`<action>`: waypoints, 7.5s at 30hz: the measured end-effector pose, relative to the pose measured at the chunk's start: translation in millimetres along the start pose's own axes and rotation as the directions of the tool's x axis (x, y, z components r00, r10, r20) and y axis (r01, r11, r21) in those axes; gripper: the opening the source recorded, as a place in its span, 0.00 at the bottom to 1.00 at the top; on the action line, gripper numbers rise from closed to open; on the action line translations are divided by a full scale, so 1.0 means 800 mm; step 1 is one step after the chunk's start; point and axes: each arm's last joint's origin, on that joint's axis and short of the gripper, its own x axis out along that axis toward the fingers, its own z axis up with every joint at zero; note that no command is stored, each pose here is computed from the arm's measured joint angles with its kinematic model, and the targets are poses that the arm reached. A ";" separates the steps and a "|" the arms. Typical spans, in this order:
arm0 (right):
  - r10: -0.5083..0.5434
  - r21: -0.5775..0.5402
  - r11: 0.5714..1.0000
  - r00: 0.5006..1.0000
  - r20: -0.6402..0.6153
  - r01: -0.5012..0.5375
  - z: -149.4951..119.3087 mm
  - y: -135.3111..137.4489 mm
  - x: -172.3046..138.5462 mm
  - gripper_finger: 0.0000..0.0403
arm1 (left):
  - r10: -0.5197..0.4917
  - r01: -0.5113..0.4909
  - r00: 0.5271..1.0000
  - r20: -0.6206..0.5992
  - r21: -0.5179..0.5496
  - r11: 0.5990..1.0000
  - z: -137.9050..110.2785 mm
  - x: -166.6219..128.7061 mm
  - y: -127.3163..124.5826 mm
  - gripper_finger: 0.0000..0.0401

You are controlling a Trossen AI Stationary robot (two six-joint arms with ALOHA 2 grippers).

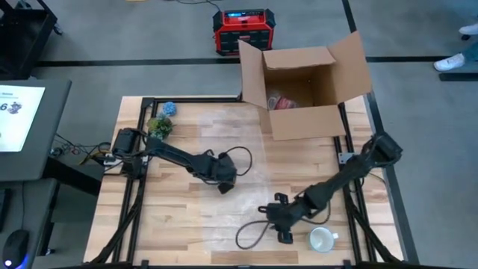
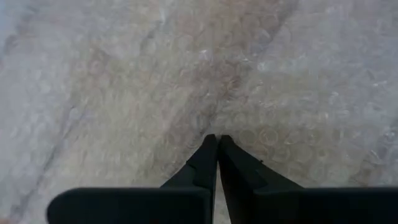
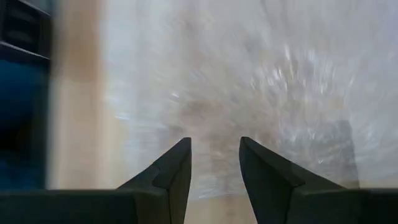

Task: Wrap mug
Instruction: Wrap the white patterned mug in the bubble wrap

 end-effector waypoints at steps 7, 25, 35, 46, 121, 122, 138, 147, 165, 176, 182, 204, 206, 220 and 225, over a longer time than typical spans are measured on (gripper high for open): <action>-0.125 0.024 0.991 0.980 -0.152 0.130 -0.008 -0.030 0.012 0.30 | 0.006 -0.007 1.000 -0.018 -0.051 0.999 -0.032 -0.027 -0.017 0.00; 0.064 -0.190 0.978 0.989 -0.133 -0.089 -0.060 0.019 -0.198 0.30 | -0.137 0.193 0.928 0.346 -0.131 0.972 -0.065 -0.165 -0.051 0.00; 0.097 -0.271 0.954 0.986 -0.133 -0.130 -0.103 0.053 -0.214 0.32 | -0.141 0.191 0.936 0.323 -0.129 0.973 -0.094 -0.153 -0.075 0.00; 0.008 -0.205 0.975 0.930 -0.368 -0.089 -0.100 0.052 -0.135 0.45 | -0.188 0.244 0.934 0.305 -0.160 0.956 -0.108 -0.153 -0.087 0.00; -0.210 0.002 0.977 0.956 -0.204 0.215 0.162 -0.126 -0.057 0.24 | -0.252 0.296 0.940 0.231 -0.179 0.938 -0.135 -0.182 -0.112 0.00; -0.211 0.002 0.976 0.956 -0.205 0.216 0.162 -0.126 -0.057 0.23 | -0.252 0.296 0.940 0.231 -0.179 0.938 -0.135 -0.182 -0.112 0.00; -0.147 0.033 0.988 0.980 -0.131 0.153 0.178 -0.105 -0.071 0.04 | -0.252 0.297 0.940 0.231 -0.190 0.936 -0.135 -0.182 -0.112 0.00; -0.137 0.008 0.990 0.985 -0.107 0.138 0.169 -0.106 -0.057 0.14 | -0.252 0.299 0.940 0.230 -0.198 0.934 -0.135 -0.182 -0.112 0.00; -0.072 -0.130 0.989 0.997 -0.039 0.066 0.180 -0.103 -0.068 0.41 | -0.257 0.307 0.938 0.232 -0.213 0.928 -0.134 -0.183 -0.113 0.00; -0.080 -0.184 0.979 0.997 0.023 0.083 0.171 -0.081 -0.141 0.48 | -0.152 0.221 0.960 0.237 -0.301 0.928 -0.143 -0.182 -0.100 0.00; -0.075 -0.219 0.971 0.991 0.115 0.099 0.134 -0.046 -0.196 0.45 | 0.090 0.011 0.971 0.222 -0.419 0.908 -0.150 -0.179 -0.066 0.13; -0.114 -0.177 0.975 0.988 0.107 0.131 -0.024 0.028 -0.165 0.45 | 0.082 -0.028 0.994 0.074 -0.548 0.836 -0.122 -0.076 0.108 0.53; -0.108 -0.180 0.975 0.986 0.124 0.129 -0.026 0.030 -0.164 0.45 | 0.094 -0.048 0.994 0.055 -0.555 0.831 -0.131 -0.057 0.116 0.53; -0.108 -0.134 0.981 0.967 0.230 0.141 -0.008 0.028 -0.157 0.45 | 0.146 -0.104 0.987 0.069 -0.419 0.902 -0.119 -0.025 0.090 0.07; -0.173 -0.123 0.970 0.953 0.248 0.208 -0.002 0.028 -0.124 0.45 | 0.153 -0.110 0.983 0.101 -0.342 0.933 -0.083 -0.060 0.077 0.01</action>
